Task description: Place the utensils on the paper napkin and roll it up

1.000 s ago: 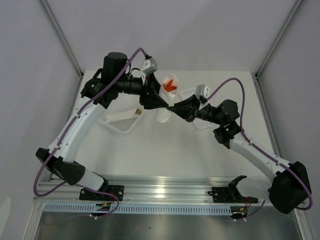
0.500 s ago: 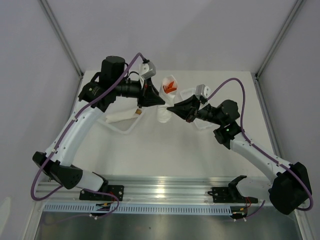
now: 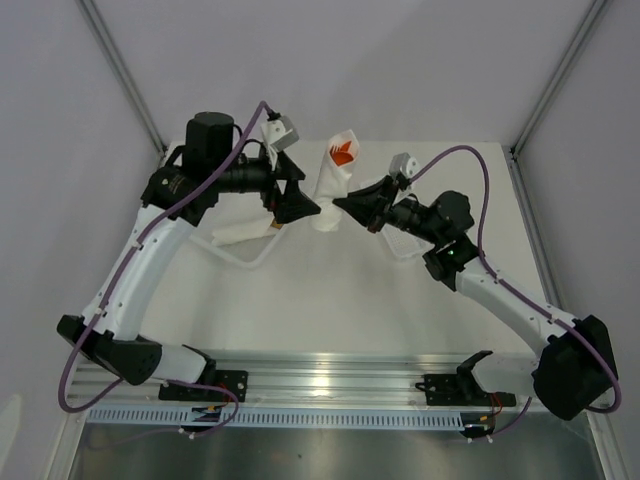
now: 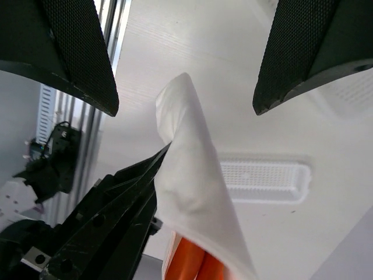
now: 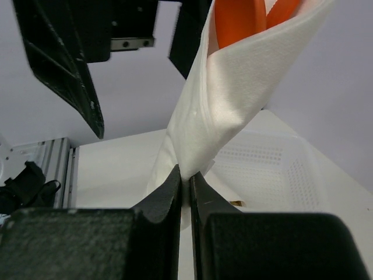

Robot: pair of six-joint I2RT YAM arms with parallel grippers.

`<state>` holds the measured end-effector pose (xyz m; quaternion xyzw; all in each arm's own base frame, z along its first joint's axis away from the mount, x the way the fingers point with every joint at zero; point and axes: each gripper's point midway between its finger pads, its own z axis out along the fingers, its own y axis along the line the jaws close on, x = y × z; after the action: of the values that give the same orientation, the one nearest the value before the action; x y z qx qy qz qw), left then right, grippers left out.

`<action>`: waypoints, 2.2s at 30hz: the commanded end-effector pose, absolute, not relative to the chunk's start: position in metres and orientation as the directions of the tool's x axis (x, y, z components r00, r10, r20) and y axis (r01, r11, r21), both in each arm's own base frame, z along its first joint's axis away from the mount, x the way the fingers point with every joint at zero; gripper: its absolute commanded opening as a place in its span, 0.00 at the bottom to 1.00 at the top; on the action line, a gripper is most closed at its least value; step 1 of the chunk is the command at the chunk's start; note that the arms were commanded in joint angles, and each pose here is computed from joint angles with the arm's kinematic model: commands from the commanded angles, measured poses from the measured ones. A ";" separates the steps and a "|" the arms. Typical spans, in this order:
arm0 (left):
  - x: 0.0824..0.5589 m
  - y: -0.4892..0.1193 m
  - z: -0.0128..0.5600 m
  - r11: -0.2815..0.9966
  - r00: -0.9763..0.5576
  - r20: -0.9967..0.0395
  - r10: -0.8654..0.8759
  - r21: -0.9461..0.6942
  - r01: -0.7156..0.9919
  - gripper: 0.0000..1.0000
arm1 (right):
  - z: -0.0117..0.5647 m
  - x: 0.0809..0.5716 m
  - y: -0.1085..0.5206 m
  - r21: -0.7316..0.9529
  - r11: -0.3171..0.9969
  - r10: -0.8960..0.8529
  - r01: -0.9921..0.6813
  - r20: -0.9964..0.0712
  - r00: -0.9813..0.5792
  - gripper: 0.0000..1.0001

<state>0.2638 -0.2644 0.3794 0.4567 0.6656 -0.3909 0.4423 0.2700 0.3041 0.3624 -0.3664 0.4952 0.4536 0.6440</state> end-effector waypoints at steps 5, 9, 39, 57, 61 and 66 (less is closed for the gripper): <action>0.294 -0.177 0.396 0.703 -0.232 -0.934 0.271 0.027 0.711 1.00 | 0.372 0.341 0.316 0.276 0.484 0.369 -0.830 -0.925 -0.092 0.00; 0.310 -0.120 0.373 0.873 -0.334 -0.909 0.250 0.062 0.484 0.99 | 0.360 0.380 0.349 0.436 0.519 0.451 -0.735 -0.870 -0.198 0.00; 0.322 -0.021 0.333 0.990 -0.424 -0.902 0.083 0.025 0.141 0.99 | 0.168 0.505 0.567 0.896 0.440 0.839 -0.066 -0.436 -0.327 0.00; 0.322 -0.020 0.332 0.990 -0.425 -0.901 0.089 0.033 0.139 1.00 | 0.125 0.502 0.539 0.760 0.649 0.704 0.036 -0.582 -0.407 0.00; 0.323 -0.021 0.334 0.989 -0.422 -0.902 0.089 0.032 0.141 1.00 | 0.129 0.504 0.520 0.726 0.686 0.677 0.055 -0.609 -0.413 0.00; 0.323 -0.021 0.337 0.989 -0.417 -0.905 0.088 0.029 0.146 0.99 | 0.122 0.508 0.505 0.721 0.688 0.679 0.075 -0.605 -0.416 0.00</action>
<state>0.3206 -0.0250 0.3116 0.0811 0.8608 -0.0294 0.5016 0.4946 0.5179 0.0621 0.2256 0.8099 0.2897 0.4574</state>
